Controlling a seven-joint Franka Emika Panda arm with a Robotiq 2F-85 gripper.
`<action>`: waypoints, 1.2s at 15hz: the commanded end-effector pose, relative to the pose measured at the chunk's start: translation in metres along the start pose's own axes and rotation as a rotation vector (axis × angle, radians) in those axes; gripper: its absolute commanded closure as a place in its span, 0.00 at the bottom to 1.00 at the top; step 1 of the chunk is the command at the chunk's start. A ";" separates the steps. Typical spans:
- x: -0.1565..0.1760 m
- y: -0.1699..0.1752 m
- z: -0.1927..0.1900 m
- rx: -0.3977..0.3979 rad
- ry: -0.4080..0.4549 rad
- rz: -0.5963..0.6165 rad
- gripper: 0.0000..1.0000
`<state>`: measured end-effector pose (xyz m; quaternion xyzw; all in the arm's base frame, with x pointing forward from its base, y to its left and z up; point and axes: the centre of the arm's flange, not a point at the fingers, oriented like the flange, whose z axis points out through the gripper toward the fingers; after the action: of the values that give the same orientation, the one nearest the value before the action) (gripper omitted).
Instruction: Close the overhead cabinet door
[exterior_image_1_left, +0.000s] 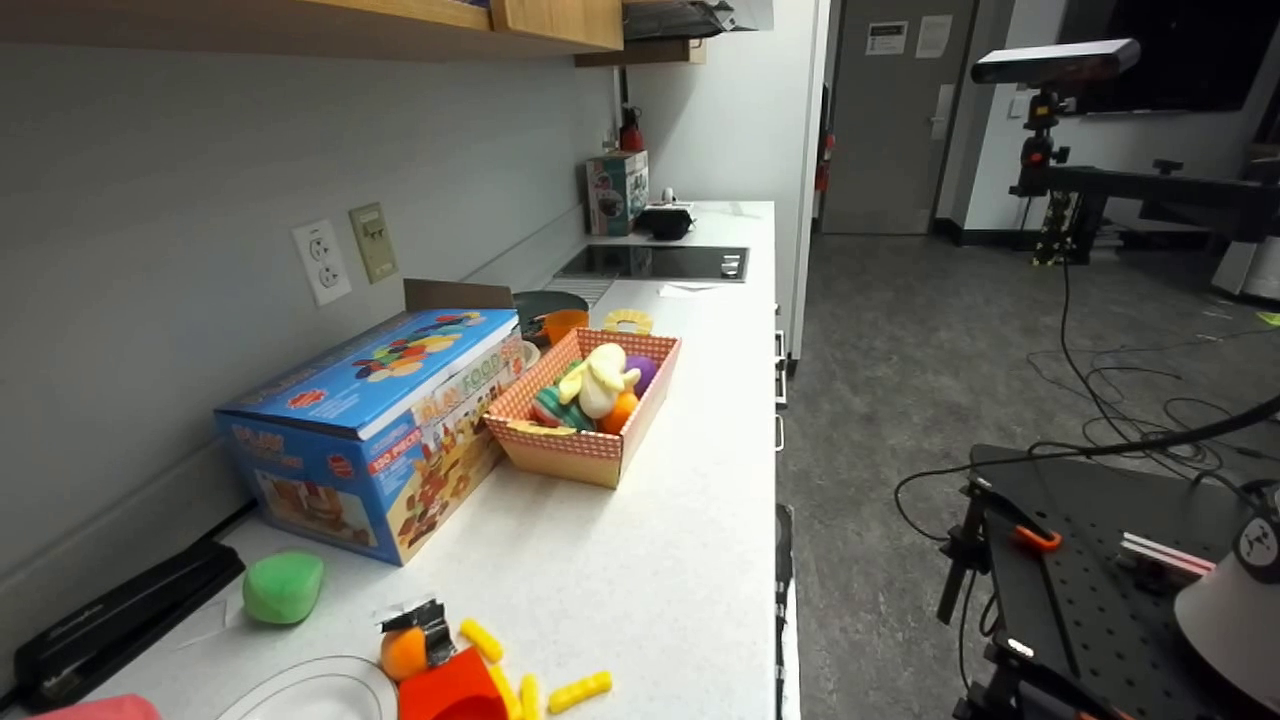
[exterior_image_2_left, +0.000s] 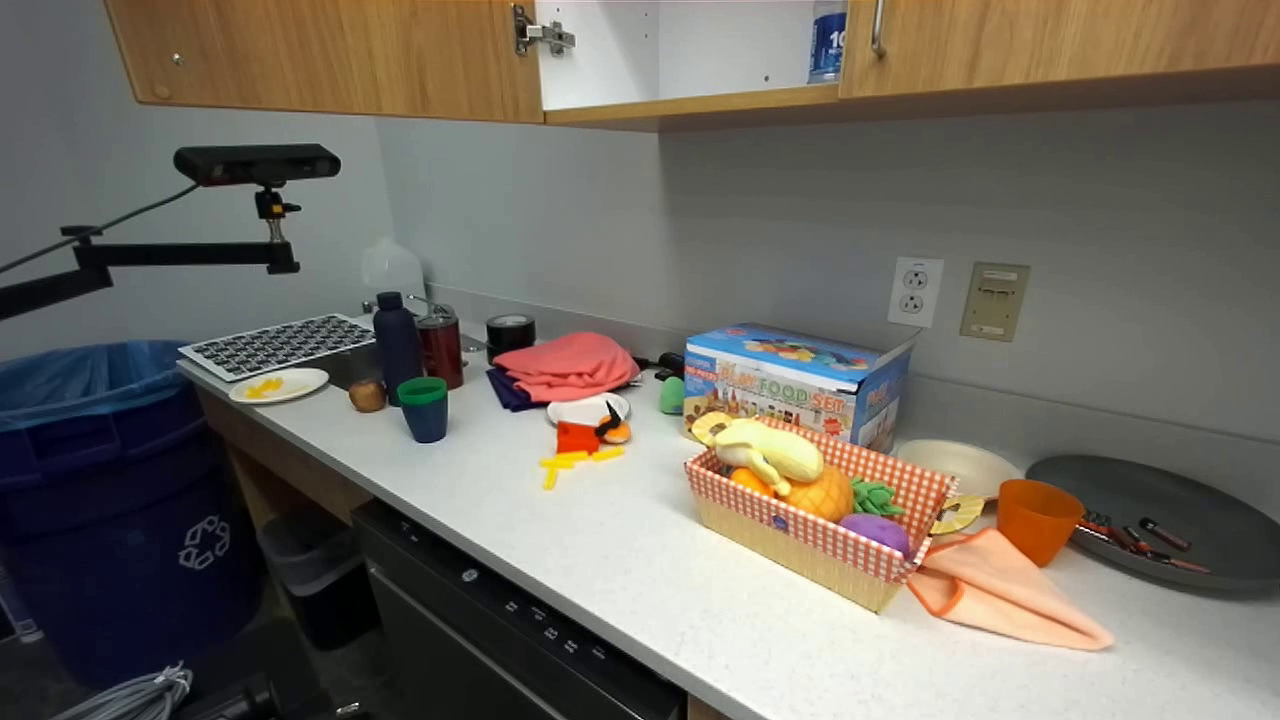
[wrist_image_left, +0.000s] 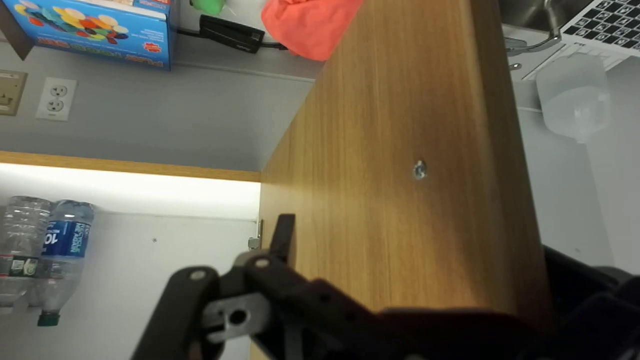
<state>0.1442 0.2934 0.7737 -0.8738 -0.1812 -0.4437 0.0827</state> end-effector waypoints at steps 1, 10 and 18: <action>0.016 -0.004 -0.036 -0.126 -0.056 -0.057 0.00; 0.017 0.011 -0.115 -0.476 -0.213 -0.148 0.00; 0.027 -0.012 -0.109 -0.368 -0.179 -0.170 0.00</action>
<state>0.0686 0.2606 0.8498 -0.8951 -0.1537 -0.3790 -0.1777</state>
